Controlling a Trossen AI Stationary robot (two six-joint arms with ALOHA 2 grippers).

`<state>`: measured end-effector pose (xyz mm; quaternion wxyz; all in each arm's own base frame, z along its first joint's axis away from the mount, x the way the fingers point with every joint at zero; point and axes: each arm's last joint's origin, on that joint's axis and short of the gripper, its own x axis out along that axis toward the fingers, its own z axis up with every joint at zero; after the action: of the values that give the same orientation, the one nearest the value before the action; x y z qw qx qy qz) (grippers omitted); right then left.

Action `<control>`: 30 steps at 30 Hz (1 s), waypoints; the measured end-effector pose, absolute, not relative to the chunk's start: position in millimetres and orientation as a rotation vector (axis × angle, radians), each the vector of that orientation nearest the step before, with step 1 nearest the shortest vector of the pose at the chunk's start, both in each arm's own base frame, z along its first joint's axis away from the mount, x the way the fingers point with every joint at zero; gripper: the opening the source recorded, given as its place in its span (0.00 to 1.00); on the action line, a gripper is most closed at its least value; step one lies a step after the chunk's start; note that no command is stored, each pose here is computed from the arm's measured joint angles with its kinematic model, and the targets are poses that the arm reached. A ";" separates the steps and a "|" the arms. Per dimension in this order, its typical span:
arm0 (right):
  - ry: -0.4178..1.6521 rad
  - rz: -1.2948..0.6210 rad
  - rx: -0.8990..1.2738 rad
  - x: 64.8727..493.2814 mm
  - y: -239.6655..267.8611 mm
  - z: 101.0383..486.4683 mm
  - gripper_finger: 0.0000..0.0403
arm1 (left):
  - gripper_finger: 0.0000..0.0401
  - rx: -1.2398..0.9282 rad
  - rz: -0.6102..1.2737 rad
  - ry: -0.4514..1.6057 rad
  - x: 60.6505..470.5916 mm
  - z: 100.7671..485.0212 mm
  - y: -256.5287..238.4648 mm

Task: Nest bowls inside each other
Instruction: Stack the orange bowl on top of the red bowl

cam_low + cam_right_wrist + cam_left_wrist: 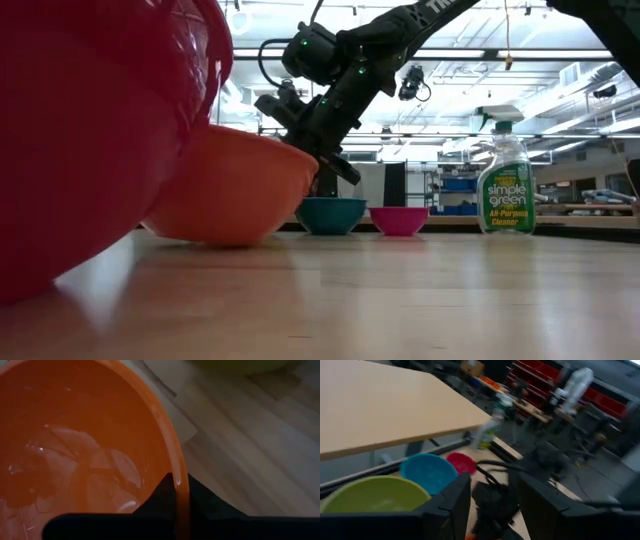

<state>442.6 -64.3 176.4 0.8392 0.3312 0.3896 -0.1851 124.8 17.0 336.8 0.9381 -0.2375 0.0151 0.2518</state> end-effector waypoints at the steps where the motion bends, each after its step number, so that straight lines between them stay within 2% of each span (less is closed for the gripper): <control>1: 0.822 -0.394 0.699 442.6 -65.0 176.4 0.05 | 0.40 -0.478 0.487 0.039 125.2 336.9 16.3; 5: 0.827 -0.390 0.726 440.9 -71.6 176.9 0.06 | 0.40 -0.478 0.355 0.078 126.7 336.7 12.7; 8: 0.835 -0.352 0.768 437.9 -76.9 182.2 0.07 | 0.40 -0.513 0.131 0.116 128.3 338.3 5.3; 12: 0.835 -0.297 0.776 430.6 -79.7 199.9 0.05 | 0.40 -0.723 -0.166 0.242 130.8 336.2 -11.8; 15: 0.835 -0.265 0.762 423.3 -77.7 216.5 0.05 | 0.40 -0.863 -0.289 0.385 136.8 330.3 -28.9; 20: 0.834 -0.261 0.758 405.0 -74.4 248.0 0.07 | 0.40 -0.897 -0.374 0.632 149.5 312.3 -62.2; 25: 0.825 -0.247 0.737 386.5 -69.1 276.3 0.07 | 0.40 -0.845 -0.358 0.879 164.2 284.2 -91.9; 30: 0.837 -0.200 0.713 364.8 -63.3 302.0 0.07 | 0.40 -0.788 -0.308 1.021 181.1 257.7 -112.0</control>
<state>364.8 -63.3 302.0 0.8480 0.3381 0.3969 -0.0950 181.1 -112.0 257.7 0.7882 -0.3659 0.4738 -0.1431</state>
